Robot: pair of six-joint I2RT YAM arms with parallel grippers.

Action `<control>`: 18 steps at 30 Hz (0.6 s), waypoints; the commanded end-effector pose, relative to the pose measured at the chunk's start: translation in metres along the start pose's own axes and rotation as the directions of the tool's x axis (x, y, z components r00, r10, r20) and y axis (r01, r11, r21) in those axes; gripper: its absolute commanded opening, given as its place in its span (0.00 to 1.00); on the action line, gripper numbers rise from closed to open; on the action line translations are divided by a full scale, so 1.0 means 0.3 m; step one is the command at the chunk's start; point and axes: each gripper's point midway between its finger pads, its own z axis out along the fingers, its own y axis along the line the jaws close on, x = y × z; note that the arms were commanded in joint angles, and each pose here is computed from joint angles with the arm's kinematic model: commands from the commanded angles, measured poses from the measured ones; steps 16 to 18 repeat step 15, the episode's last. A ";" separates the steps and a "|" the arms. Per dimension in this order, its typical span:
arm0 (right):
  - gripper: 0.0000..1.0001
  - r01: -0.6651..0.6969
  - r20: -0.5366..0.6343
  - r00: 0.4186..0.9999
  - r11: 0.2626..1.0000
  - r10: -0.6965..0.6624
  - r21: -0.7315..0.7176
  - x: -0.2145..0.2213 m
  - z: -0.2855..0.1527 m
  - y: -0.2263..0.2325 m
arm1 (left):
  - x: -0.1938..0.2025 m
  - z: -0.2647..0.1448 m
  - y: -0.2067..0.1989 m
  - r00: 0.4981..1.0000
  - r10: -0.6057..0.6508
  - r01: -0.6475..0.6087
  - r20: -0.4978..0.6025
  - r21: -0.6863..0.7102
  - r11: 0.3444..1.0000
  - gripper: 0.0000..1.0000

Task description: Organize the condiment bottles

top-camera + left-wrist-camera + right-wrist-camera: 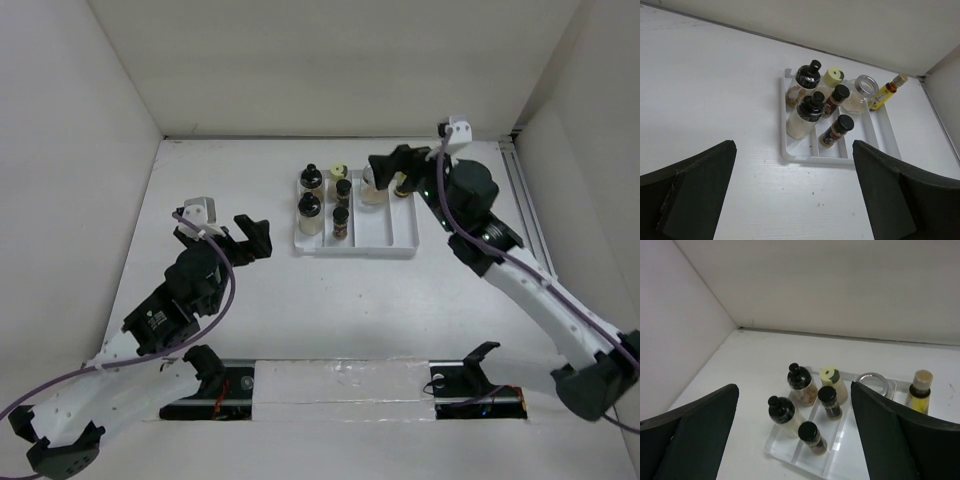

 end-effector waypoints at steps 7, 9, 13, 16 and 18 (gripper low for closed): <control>0.99 -0.085 0.051 0.995 0.996 0.084 0.021 0.090 -0.362 -0.105 | -0.048 -0.008 -0.070 1.000 -0.025 0.024 0.009 0.088 0.996 1.00; 0.99 -0.090 0.044 0.995 0.994 0.087 0.064 0.117 -0.404 -0.144 | -0.053 -0.017 -0.070 0.999 -0.037 0.035 0.017 0.103 0.994 1.00; 0.99 -0.085 0.036 0.996 0.991 0.082 0.099 0.150 -0.448 -0.185 | -0.047 -0.016 -0.089 0.999 -0.043 0.041 0.013 0.132 0.990 1.00; 0.99 -0.094 0.032 0.995 0.992 0.091 0.090 0.151 -0.455 -0.180 | -0.048 -0.016 -0.091 0.998 -0.055 0.053 0.012 0.132 0.990 1.00; 0.99 -0.094 0.032 0.995 0.992 0.091 0.090 0.151 -0.455 -0.180 | -0.048 -0.016 -0.091 0.998 -0.055 0.053 0.012 0.132 0.990 1.00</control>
